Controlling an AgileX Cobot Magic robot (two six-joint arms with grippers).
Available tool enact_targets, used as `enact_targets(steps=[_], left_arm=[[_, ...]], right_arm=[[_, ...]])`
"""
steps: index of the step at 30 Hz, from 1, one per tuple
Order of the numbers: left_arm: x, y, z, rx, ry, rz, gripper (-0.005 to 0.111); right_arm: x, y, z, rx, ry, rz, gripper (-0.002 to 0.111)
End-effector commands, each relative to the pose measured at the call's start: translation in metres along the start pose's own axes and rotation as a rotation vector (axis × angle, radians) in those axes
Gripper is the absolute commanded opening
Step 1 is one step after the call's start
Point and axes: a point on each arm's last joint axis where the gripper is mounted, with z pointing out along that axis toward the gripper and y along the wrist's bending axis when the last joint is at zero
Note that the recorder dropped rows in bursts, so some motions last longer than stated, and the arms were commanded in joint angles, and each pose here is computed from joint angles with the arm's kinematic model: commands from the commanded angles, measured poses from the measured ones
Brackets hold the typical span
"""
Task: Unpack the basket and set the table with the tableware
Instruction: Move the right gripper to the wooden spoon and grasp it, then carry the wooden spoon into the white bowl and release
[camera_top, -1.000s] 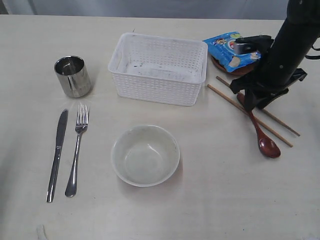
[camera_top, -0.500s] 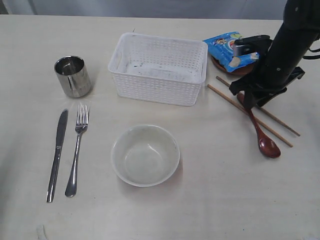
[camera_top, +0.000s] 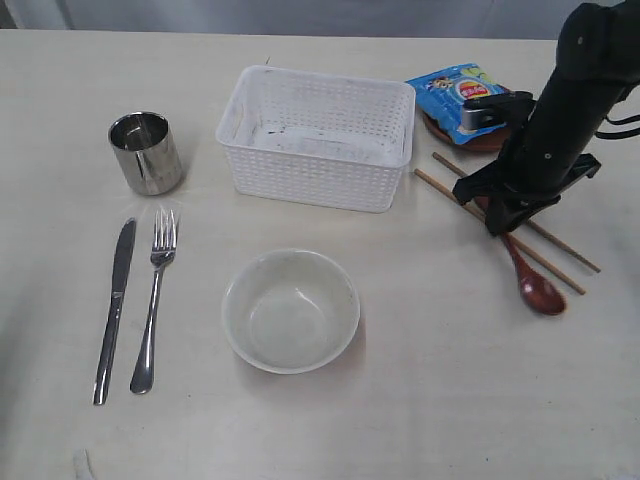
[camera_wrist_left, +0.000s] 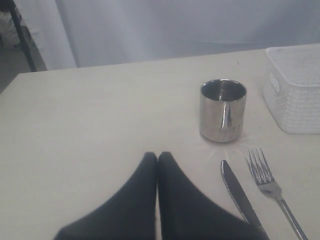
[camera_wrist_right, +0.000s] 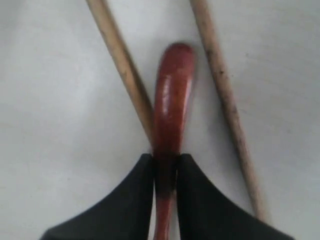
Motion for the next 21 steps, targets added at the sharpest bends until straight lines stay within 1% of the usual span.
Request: enact_targets(steps=[1,7,11,15,21], left_arm=[[0.001,0.0,0.0,0.005,0.0,-0.002,0.0],[0.001,0.0,0.0,0.005,0.0,-0.002,0.0],[0.001,0.0,0.0,0.005,0.0,-0.002,0.0],[0.001,0.0,0.0,0.005,0.0,-0.002,0.0],[0.001,0.0,0.0,0.005,0.0,-0.002,0.0]], right_arm=[[0.0,-0.001,0.001,-0.008,-0.01,0.018,0.0],[0.0,-0.001,0.001,-0.008,-0.01,0.018,-0.001],[0.0,0.0,-0.01,-0.005,-0.038,0.022,-0.001],[0.001,0.003,-0.036,0.005,-0.112,0.02,-0.001],[0.009,0.016,-0.091,-0.013,-0.277,0.031,-0.001]])
